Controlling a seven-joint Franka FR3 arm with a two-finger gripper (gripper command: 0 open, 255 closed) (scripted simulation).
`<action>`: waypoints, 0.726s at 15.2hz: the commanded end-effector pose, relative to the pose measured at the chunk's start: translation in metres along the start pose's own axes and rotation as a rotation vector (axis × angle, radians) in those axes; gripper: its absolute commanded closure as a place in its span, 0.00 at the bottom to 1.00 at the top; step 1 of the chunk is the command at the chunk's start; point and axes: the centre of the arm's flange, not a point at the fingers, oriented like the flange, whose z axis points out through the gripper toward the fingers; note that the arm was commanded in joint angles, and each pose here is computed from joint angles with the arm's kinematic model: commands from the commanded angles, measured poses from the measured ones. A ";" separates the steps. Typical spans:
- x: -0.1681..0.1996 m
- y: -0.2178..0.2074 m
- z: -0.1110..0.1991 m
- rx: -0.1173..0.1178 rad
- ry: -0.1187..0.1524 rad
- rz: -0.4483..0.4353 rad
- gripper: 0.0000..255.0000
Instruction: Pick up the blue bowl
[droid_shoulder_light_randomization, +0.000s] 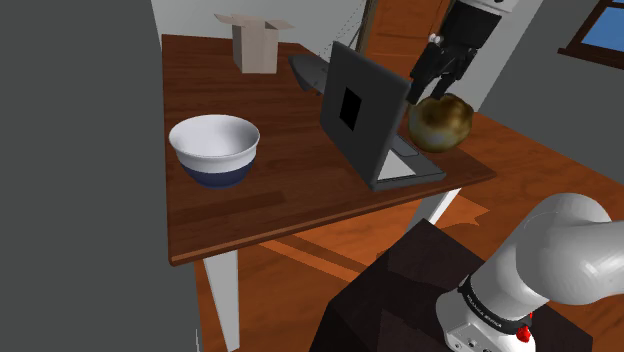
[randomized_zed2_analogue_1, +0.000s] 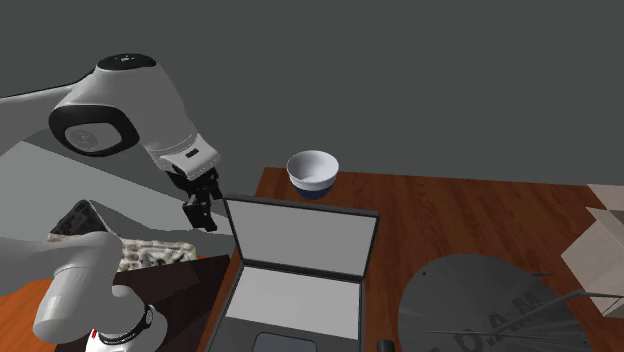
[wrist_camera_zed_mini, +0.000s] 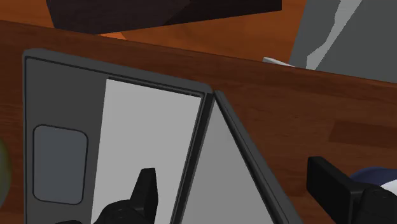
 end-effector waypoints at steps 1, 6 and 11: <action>0.000 0.000 0.000 0.000 0.000 0.000 0.00; 0.042 -0.038 0.032 0.029 -0.013 0.020 0.00; 0.083 -0.075 0.063 0.059 -0.026 0.041 0.00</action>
